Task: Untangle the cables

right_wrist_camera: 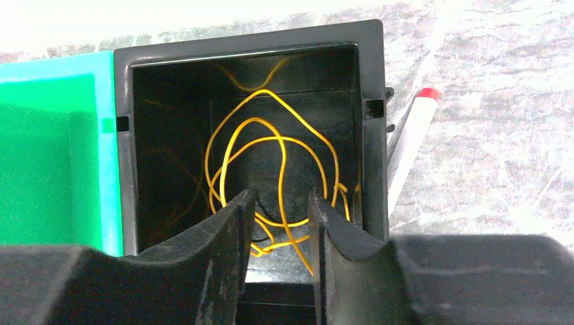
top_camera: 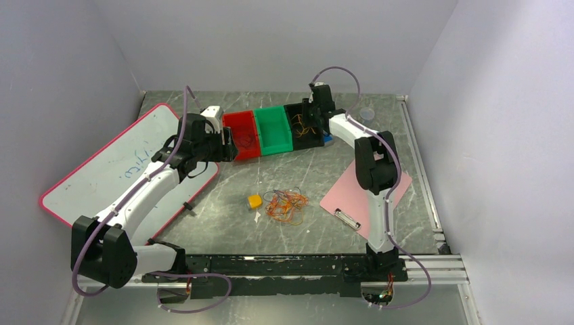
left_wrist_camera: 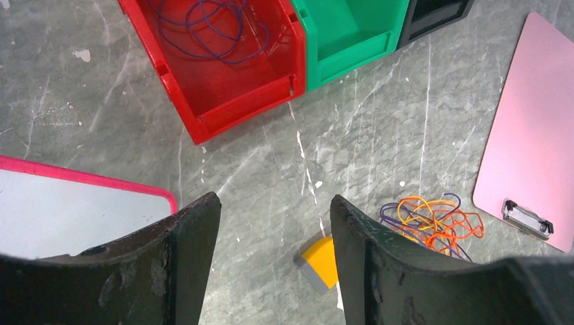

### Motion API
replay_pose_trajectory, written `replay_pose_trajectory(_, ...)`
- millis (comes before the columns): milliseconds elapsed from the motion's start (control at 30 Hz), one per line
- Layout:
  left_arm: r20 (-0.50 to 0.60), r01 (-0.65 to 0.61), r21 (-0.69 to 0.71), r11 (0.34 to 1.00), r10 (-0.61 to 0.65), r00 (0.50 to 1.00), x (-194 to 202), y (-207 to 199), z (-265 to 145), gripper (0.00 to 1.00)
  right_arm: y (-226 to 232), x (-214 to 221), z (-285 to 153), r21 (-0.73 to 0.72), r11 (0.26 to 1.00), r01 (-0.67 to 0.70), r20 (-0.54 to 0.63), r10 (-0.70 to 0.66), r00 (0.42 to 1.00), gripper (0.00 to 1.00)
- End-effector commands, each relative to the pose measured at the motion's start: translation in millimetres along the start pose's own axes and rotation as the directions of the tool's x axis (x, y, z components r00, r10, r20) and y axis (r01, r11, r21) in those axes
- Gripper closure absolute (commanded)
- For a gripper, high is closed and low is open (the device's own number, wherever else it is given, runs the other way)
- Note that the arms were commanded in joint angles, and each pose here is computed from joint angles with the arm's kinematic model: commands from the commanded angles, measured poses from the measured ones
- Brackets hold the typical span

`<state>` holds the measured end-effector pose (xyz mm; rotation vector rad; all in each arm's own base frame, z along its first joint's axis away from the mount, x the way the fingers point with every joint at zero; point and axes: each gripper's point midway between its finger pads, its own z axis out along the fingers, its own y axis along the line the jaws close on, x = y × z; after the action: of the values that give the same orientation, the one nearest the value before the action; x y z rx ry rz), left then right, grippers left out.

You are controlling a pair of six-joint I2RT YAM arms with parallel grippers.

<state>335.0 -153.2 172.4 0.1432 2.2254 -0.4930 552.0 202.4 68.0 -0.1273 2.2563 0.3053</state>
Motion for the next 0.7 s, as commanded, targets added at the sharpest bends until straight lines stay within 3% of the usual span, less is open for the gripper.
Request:
replay_pose_trajectory(0, 0.026, -0.015, 0.011, 1.000, 0.015, 1.000, -9.8, -0.8, -0.5, 0.35, 5.1, -19.2, -14.5, -0.008, 1.000, 0.012, 0.046, -0.012, 0.999, 0.59)
replay_pose_trajectory(333, 0.028, -0.016, 0.016, 1.000, 0.016, 0.999, -10.2, -1.4, -0.5, 0.34, 13.5, -50.9, -70.7, -0.032, 0.998, 0.045, 0.139, -0.041, 0.989, 0.51)
replay_pose_trajectory(667, 0.056, -0.013, -0.014, 1.000, 0.014, 0.998, -12.9, 3.2, -8.7, 0.31, 15.0, -23.0, -150.1, -0.079, 0.997, 0.020, 0.164, -0.006, 0.986, 0.48)
